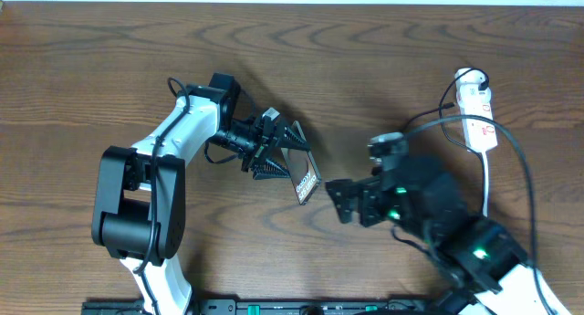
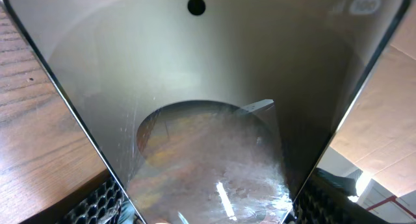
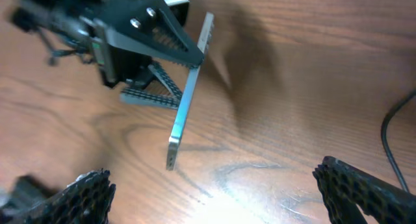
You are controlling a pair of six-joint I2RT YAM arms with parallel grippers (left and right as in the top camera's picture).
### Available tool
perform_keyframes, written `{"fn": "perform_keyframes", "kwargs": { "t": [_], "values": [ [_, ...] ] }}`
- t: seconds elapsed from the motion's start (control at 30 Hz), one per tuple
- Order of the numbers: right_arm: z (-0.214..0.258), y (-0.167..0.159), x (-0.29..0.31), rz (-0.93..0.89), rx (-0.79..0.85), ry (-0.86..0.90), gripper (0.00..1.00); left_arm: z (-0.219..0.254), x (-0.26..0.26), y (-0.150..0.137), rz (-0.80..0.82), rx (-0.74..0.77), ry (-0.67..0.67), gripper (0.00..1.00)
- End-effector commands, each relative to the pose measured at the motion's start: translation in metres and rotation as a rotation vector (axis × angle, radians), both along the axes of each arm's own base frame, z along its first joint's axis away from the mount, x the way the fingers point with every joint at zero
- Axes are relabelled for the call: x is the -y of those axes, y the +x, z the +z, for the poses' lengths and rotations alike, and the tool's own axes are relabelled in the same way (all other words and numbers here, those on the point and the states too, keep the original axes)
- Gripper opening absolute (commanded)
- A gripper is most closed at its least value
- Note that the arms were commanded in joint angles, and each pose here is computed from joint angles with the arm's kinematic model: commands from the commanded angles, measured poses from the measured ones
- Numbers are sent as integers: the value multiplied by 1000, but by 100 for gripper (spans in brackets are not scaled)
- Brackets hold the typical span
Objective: Plug charger to phone and switch on socket
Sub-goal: 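Move the right gripper toward the phone held by the left gripper, then grasp the phone edge with the right gripper, open the left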
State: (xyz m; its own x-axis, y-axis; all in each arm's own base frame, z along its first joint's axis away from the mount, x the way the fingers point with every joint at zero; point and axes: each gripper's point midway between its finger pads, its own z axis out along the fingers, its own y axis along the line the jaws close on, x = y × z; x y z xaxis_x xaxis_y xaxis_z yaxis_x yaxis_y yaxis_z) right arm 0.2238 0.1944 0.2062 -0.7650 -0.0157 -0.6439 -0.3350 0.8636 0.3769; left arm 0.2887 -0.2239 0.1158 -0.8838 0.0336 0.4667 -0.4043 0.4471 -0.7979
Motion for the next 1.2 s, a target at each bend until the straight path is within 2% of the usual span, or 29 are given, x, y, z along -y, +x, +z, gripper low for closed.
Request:
{"fn": "perform_keyframes", "kwargs": {
  "t": [0.0, 0.43, 0.5, 0.53, 0.57, 0.7, 0.93, 1.17],
  "values": [
    [-16, 12, -4, -121, 24, -75, 99, 26, 3, 7, 3, 68, -67, 59],
    [-65, 27, -60, -152, 34, -152, 99, 26, 3, 7, 3, 67, -68, 59],
    [-66, 29, -64, -150, 38, -140, 92, 26, 3, 7, 3, 67, -68, 58],
    [-65, 29, -66, -146, 39, -130, 86, 26, 3, 7, 3, 67, -67, 59],
    [-63, 29, -69, -140, 40, -117, 74, 26, 3, 7, 3, 67, -68, 59],
    [-62, 28, -73, -124, 32, -97, 51, 26, 3, 7, 3, 67, -67, 59],
    [-64, 26, -74, -116, 23, -99, 42, 26, 3, 7, 3, 68, -68, 59],
    [-68, 23, -70, -115, 9, -121, 40, 26, 3, 7, 3, 68, -68, 59]
  ]
}}
